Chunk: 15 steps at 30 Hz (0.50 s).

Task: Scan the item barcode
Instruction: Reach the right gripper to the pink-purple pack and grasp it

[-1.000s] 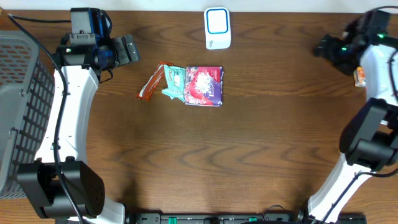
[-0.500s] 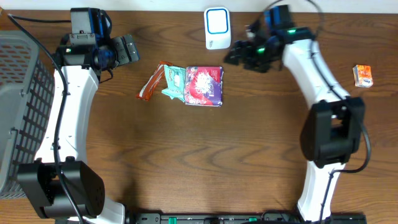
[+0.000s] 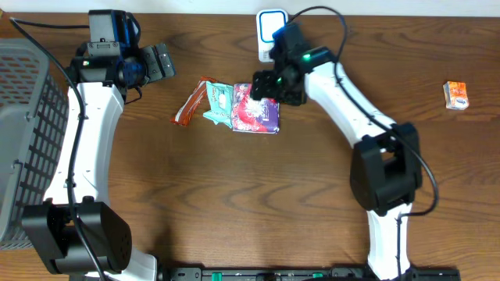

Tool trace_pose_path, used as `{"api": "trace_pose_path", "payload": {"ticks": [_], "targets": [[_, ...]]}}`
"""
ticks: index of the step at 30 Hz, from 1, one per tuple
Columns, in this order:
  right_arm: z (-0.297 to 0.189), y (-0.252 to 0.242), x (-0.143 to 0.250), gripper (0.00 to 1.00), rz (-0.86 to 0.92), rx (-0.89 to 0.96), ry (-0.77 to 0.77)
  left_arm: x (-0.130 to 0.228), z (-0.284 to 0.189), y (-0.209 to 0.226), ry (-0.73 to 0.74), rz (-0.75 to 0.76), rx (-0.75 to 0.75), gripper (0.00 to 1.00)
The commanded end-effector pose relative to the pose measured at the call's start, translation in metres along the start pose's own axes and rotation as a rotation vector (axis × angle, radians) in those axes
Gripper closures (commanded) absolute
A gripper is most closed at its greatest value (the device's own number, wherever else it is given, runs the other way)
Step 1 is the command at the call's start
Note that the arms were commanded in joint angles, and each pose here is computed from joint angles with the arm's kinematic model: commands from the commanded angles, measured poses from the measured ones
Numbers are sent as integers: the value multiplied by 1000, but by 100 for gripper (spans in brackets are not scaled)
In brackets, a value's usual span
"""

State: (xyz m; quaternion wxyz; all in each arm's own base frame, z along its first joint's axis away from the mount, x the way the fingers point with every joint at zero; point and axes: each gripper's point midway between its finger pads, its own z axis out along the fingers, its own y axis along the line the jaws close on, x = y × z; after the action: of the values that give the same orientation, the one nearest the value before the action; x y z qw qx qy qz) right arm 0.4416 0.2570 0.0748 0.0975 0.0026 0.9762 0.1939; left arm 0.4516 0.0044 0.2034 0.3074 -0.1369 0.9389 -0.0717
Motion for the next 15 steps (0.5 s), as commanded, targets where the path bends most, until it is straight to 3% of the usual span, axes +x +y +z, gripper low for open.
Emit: {"api": "trace_pose_path", "payload": {"ticks": [1,7,11,15], "targets": [[22,-15,12,25,29,89,34,2,4,3,9,3,-12,2],[23,-44,15,33,40,229,32,2,4,3,9,3,-12,2],[7,-92,15,34,56,446,21,2,4,3,9,3,-12,2],[-8,-126,16,37,75,526,56,2,4,3,9,3,-12,2]]}}
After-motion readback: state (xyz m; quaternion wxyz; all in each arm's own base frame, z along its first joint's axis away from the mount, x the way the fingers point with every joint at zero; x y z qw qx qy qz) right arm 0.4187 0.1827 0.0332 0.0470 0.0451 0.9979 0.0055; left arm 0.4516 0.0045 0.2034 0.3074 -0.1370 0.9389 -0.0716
